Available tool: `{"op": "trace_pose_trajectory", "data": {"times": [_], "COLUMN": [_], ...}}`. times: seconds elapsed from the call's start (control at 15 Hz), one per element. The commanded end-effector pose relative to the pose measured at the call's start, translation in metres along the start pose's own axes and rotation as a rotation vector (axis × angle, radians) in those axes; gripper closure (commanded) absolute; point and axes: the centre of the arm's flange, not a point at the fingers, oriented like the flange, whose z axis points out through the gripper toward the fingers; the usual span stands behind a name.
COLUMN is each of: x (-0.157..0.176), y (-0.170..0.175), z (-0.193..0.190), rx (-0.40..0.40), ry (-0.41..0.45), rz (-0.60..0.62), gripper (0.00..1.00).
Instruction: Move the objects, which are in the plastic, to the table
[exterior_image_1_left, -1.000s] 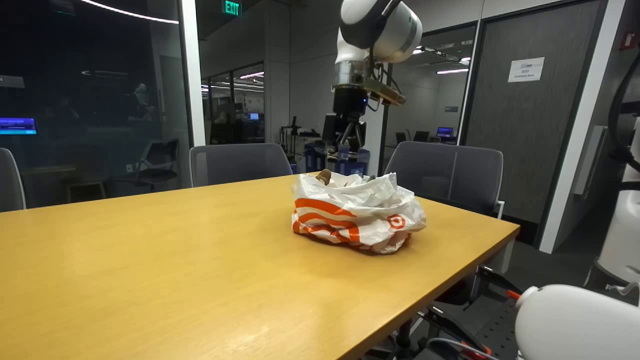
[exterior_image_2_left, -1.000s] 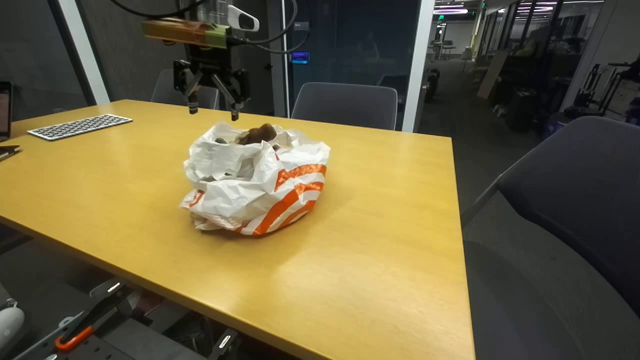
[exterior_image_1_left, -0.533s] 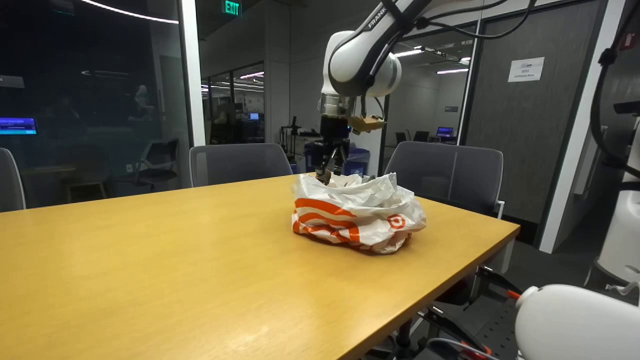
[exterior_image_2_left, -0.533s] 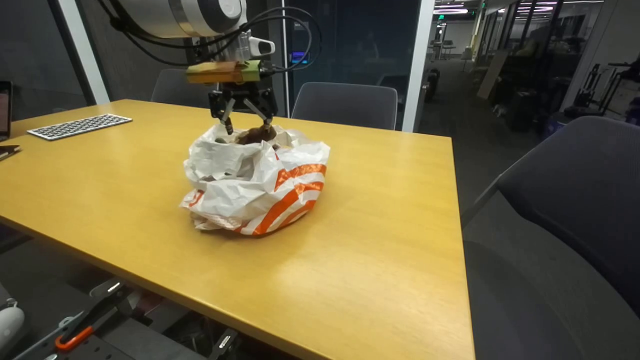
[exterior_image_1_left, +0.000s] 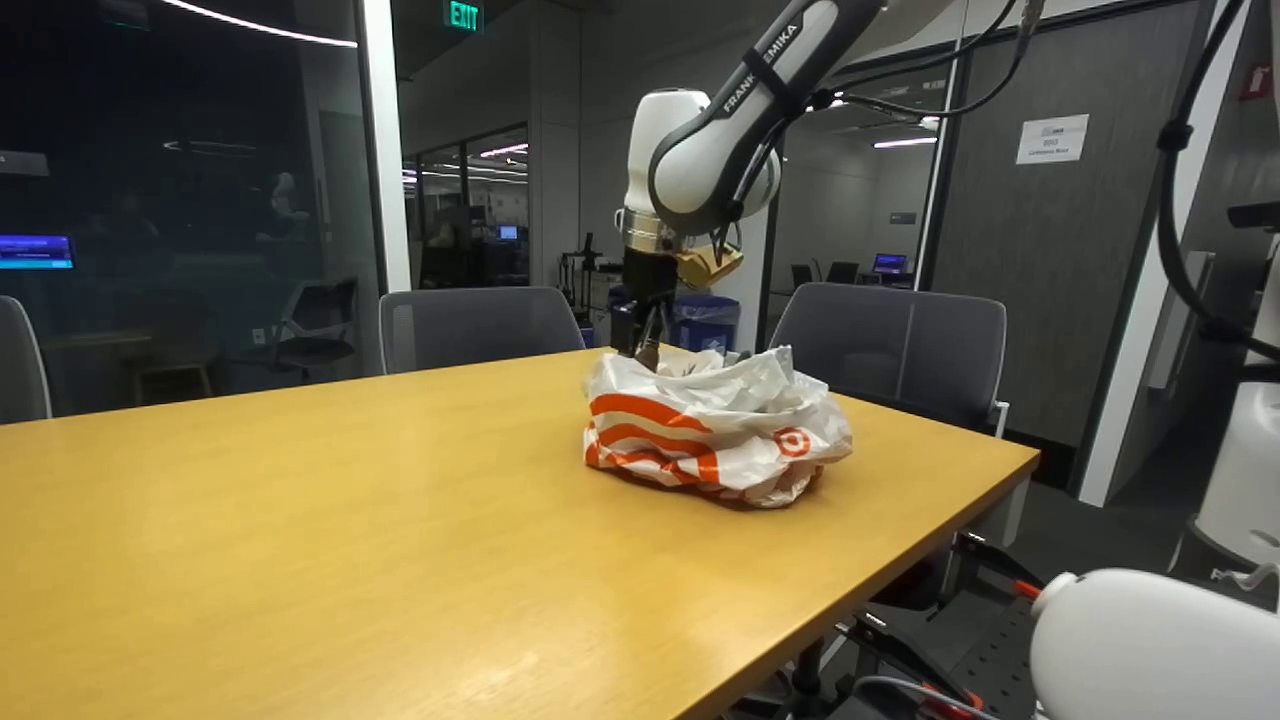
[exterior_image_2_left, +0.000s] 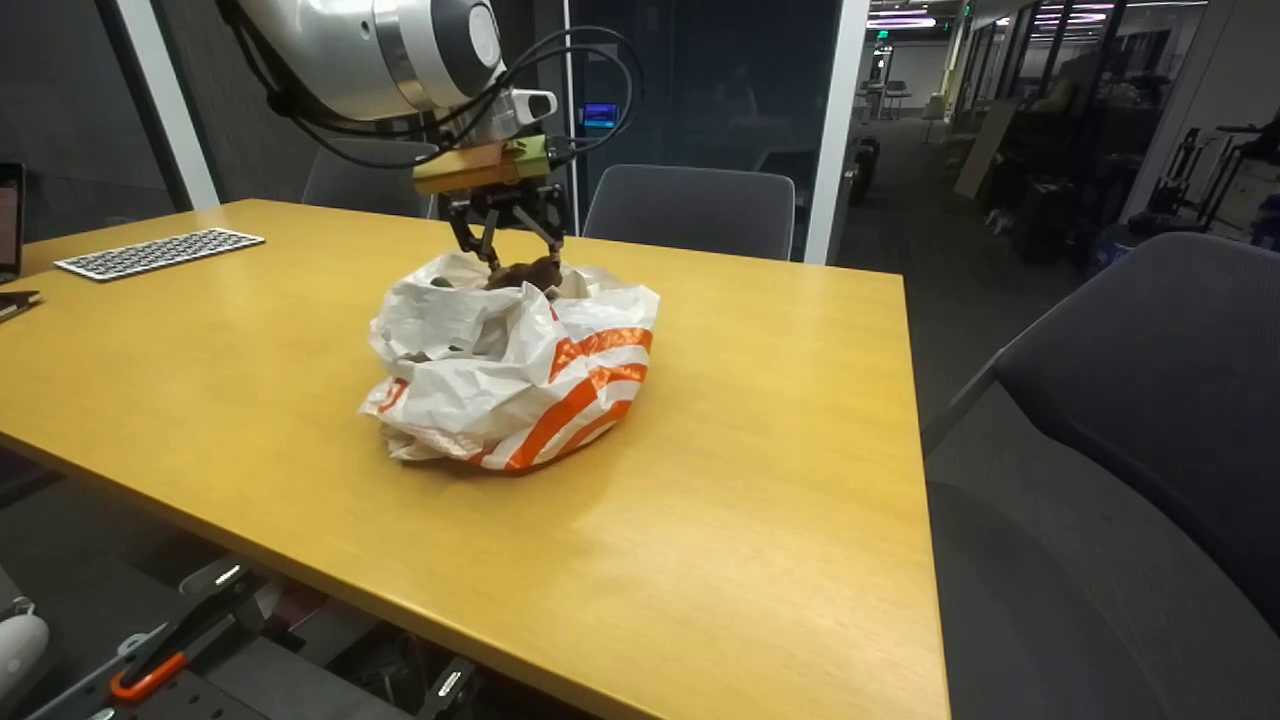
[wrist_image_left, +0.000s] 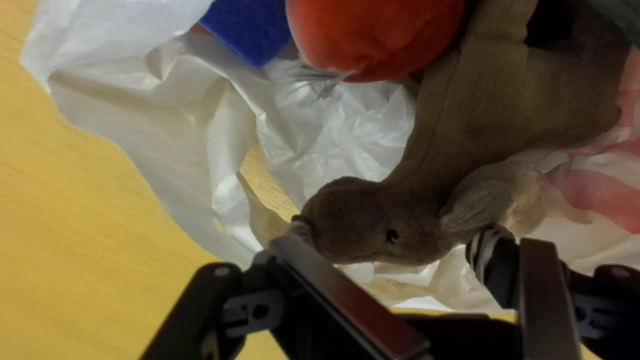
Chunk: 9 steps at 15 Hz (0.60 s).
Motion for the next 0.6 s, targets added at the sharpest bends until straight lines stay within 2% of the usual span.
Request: {"op": "trace_pose_trajectory", "data": {"times": [0.0,0.4,0.47,0.53], "x": [0.003,0.006,0.006,0.005], "y": [0.005,0.005,0.005,0.006], "z": [0.0,-0.01,-0.011,-0.012], "rx": [-0.015,-0.022,-0.024,-0.025], "ry": [0.036,0.078,0.081,0.081], "rz": [-0.007,0.0,0.002,0.003], "gripper": [0.5,0.95,1.0,1.0]}}
